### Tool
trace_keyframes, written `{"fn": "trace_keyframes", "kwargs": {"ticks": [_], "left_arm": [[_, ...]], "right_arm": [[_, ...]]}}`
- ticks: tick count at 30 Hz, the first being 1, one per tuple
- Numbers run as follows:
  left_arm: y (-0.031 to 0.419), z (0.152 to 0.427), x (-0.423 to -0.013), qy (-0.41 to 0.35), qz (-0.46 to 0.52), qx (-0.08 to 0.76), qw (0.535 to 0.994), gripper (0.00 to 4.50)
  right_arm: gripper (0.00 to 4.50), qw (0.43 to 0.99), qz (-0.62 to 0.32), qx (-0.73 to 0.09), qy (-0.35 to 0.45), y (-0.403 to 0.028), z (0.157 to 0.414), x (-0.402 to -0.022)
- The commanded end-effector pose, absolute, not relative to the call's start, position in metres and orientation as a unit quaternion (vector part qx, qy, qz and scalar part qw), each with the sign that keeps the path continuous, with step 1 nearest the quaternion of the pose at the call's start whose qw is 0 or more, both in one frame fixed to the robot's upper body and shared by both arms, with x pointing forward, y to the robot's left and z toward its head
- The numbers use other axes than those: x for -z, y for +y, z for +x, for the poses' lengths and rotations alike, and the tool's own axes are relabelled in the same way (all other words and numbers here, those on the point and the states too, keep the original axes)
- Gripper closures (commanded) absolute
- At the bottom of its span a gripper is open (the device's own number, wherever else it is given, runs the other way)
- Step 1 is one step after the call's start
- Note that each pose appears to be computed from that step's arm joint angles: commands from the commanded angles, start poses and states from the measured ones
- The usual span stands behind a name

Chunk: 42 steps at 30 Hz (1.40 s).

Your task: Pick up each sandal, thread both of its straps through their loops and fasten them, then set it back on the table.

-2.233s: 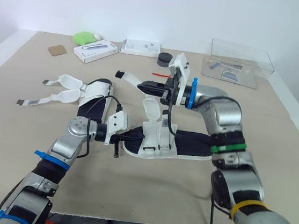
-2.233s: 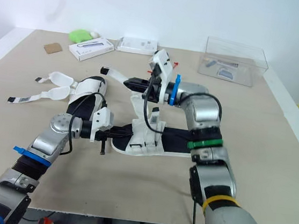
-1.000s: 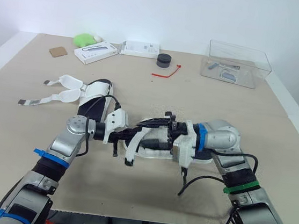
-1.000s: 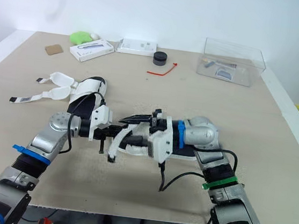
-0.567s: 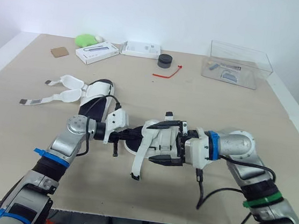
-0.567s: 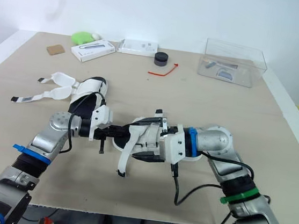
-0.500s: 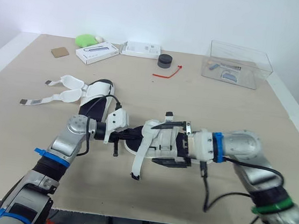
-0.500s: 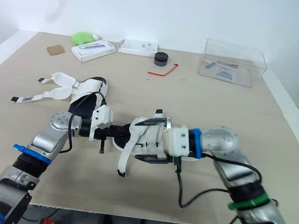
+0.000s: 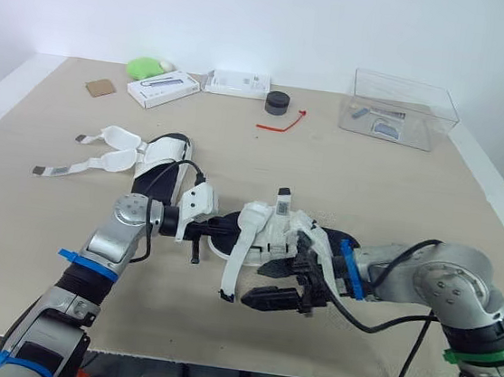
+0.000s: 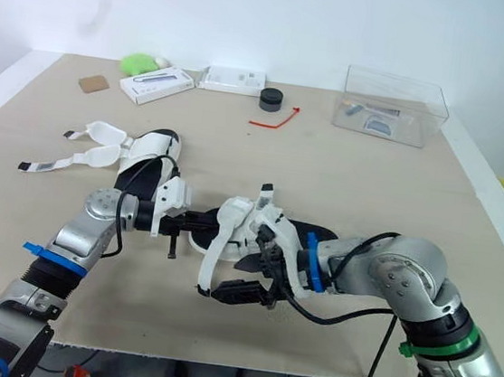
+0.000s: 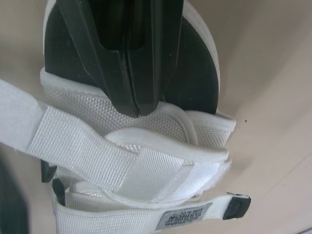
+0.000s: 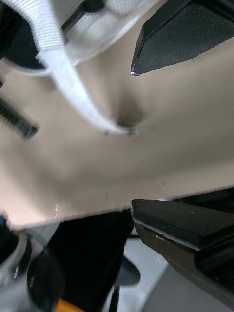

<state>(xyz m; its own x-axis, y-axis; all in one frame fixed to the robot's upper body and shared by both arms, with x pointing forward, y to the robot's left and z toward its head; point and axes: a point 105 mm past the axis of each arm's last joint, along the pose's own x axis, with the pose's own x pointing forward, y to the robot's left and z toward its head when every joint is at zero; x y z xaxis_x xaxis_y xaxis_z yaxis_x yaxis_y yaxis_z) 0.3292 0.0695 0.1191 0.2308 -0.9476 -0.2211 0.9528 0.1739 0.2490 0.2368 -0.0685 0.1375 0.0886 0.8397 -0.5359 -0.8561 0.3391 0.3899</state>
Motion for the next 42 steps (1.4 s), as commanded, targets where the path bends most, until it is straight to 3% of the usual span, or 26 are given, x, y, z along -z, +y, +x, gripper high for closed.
{"fn": "trace_keyframes", "kwargs": {"ticks": [1,12,15,22,23,33,37,42], "left_arm": [[0.068,0.328,-0.126,-0.004,0.175,0.624,0.762,4.5],[0.067,0.325,-0.125,-0.004,0.173,0.624,0.762,4.5],[0.068,0.324,-0.124,-0.003,0.172,0.622,0.764,4.5],[0.067,0.325,-0.124,-0.003,0.17,0.621,0.765,4.5],[0.067,0.325,-0.124,-0.003,0.171,0.621,0.765,4.5],[0.065,0.327,-0.123,-0.003,0.171,0.623,0.764,4.5],[0.063,0.329,-0.123,-0.005,0.171,0.625,0.762,4.5],[0.059,0.329,-0.123,-0.009,0.168,0.627,0.76,4.5]], "right_arm": [[0.13,0.746,0.011,-0.563,0.356,-0.063,0.242,-0.144],[0.13,0.747,0.049,-0.55,0.369,-0.044,0.25,-0.146],[1.0,0.757,0.043,-0.534,0.374,-0.043,0.252,-0.141],[4.25,0.756,0.059,-0.534,0.373,-0.039,0.249,-0.14],[4.44,0.757,0.064,-0.533,0.372,-0.04,0.25,-0.141],[4.44,0.75,0.15,-0.539,0.354,-0.051,0.26,-0.182],[4.44,0.761,0.174,-0.518,0.35,-0.059,0.286,-0.206],[4.44,0.775,0.158,-0.483,0.376,-0.072,0.315,-0.208]]}}
